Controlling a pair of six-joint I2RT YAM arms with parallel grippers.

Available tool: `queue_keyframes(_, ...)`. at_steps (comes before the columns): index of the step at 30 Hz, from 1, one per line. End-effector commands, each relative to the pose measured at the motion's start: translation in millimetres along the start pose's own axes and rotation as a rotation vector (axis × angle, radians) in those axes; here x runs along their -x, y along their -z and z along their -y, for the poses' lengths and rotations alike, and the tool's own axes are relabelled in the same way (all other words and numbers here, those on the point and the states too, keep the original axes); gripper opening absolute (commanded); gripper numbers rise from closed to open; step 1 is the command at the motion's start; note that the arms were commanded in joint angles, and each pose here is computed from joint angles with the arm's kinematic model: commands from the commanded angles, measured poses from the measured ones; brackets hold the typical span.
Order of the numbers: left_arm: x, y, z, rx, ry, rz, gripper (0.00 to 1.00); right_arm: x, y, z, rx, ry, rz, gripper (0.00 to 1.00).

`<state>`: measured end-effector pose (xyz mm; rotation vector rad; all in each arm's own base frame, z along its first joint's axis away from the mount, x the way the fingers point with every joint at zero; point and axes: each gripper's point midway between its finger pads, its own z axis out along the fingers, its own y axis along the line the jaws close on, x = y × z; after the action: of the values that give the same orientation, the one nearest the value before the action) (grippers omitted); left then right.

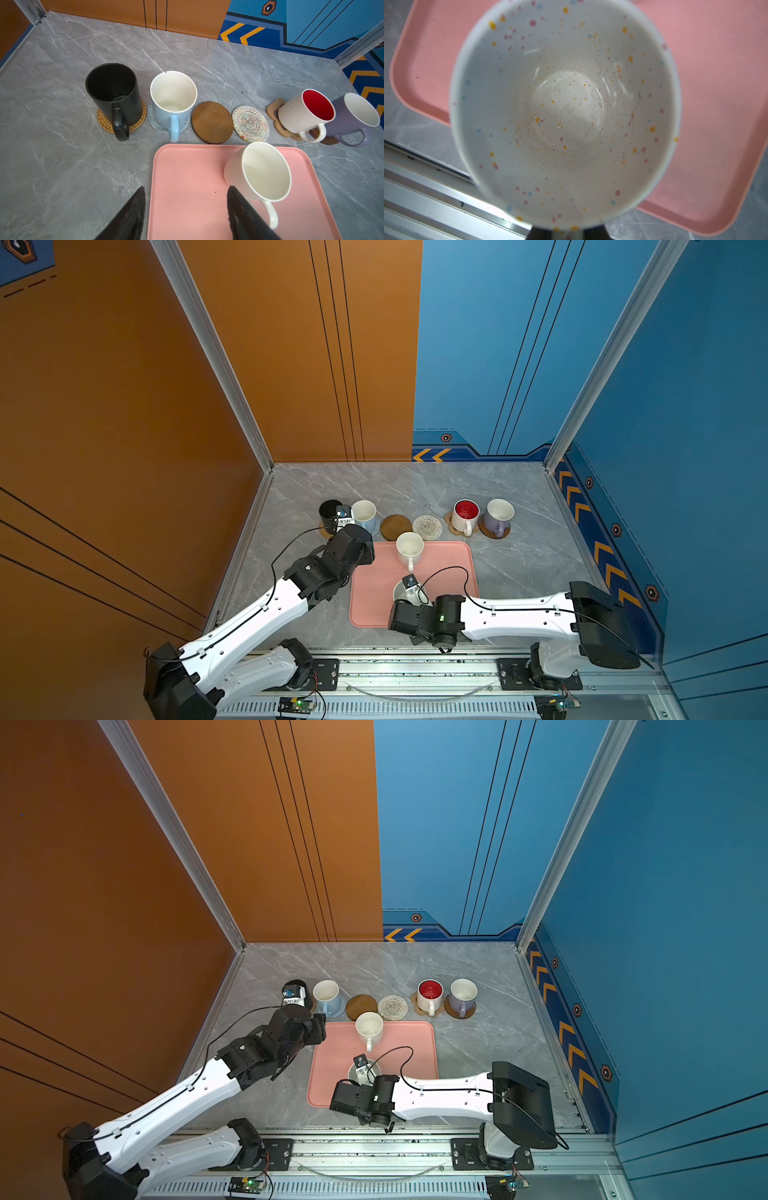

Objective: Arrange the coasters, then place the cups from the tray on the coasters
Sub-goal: 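Close the right gripper on the speckled mug rim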

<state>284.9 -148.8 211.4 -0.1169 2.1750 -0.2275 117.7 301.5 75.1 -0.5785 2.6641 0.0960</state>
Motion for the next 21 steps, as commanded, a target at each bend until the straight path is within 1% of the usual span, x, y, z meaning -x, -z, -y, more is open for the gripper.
queue_keyframes(1,-5.0,-2.2,-4.5,0.019,-0.012,-0.016,0.63,2.5,15.3,8.1,-0.014,0.037,0.023,0.0)
queue_keyframes(9,-4.9,-3.5,-3.2,0.018,-0.013,-0.02,0.64,1.9,23.7,7.0,0.0,0.057,0.037,0.0)
queue_keyframes(21,-5.1,-3.9,-0.3,0.011,-0.014,-0.025,0.63,-1.2,33.9,13.7,0.016,0.053,0.045,0.0)
